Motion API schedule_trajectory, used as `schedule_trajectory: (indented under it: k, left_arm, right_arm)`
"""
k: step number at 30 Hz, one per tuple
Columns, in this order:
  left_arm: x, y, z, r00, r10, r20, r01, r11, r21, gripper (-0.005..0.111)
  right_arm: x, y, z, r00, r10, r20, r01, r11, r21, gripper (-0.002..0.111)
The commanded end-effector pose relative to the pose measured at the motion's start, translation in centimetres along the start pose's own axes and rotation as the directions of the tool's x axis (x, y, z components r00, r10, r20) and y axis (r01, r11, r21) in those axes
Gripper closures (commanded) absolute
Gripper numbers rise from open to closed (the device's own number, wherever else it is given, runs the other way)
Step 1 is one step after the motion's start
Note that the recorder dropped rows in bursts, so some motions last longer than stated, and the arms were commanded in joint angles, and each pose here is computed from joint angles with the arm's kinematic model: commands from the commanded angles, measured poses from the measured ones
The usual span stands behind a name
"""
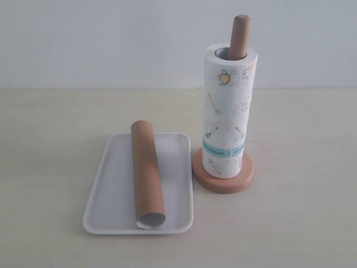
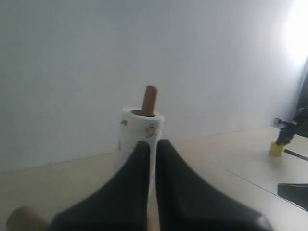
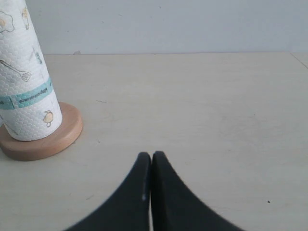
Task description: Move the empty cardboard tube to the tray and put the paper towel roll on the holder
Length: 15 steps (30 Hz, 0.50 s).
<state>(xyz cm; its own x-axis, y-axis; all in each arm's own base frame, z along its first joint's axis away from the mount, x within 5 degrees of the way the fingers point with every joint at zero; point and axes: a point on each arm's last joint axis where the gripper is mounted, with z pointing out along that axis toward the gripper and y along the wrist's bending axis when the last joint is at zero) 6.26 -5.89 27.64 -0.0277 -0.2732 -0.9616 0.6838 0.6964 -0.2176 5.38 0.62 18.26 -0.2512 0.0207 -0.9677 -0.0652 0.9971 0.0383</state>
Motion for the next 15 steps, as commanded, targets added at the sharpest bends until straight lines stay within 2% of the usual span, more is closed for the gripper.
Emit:
schedule_trajectory:
  k: [1,4,7,9,10,11,12,13,14,15]
  left_arm:
    - [0.6,0.4,-1.4,0.998,0.042,0.054,-0.037,0.995,-0.089,0.103]
    - [0.9,0.7,-2.1,0.993,0.076,0.095,-0.06,0.985,-0.161,0.103]
    - [0.9,0.7,-2.6,0.988,0.076,0.131,-0.051,0.981,-0.186,0.103]
    - [0.8,0.8,-2.8,0.986,-0.014,0.166,0.046,0.98,-0.191,0.103]
    - [0.7,1.2,-3.0,0.971,-0.116,0.207,0.16,0.964,-0.211,0.103]
    - [0.7,1.7,-3.2,0.931,-0.255,0.261,0.316,0.92,-0.23,0.103]
    - [0.6,2.1,-3.3,0.868,-0.382,0.317,0.461,0.857,-0.23,0.103]
    - [0.8,2.6,-3.5,0.785,-0.498,0.368,0.595,0.771,-0.226,0.103]
    - [0.9,2.9,-3.6,0.719,-0.568,0.401,0.677,0.701,-0.221,0.103]
    - [1.0,3.1,-3.7,0.676,-0.605,0.421,0.723,0.654,-0.222,0.103]
  right_arm:
    - [0.0,0.0,0.0,1.0,-0.005,0.004,0.005,1.0,0.004,0.108]
    - [0.0,0.0,0.0,1.0,-0.005,0.004,0.005,1.0,0.004,0.108]
    - [0.0,0.0,0.0,1.0,-0.005,0.004,0.005,1.0,0.004,0.108]
    - [0.0,0.0,0.0,1.0,-0.005,0.004,0.005,1.0,0.004,0.108]
    - [0.0,0.0,0.0,1.0,-0.005,0.004,0.005,1.0,0.004,0.108]
    - [0.0,0.0,0.0,1.0,-0.005,0.004,0.005,1.0,0.004,0.108]
    - [0.0,0.0,0.0,1.0,-0.005,0.004,0.005,1.0,0.004,0.108]
    - [0.0,0.0,0.0,1.0,-0.005,0.004,0.005,1.0,0.004,0.108]
    - [0.0,0.0,0.0,1.0,-0.005,0.004,0.005,1.0,0.004,0.108]
    - [0.0,0.0,0.0,1.0,-0.005,0.004,0.005,1.0,0.004,0.108]
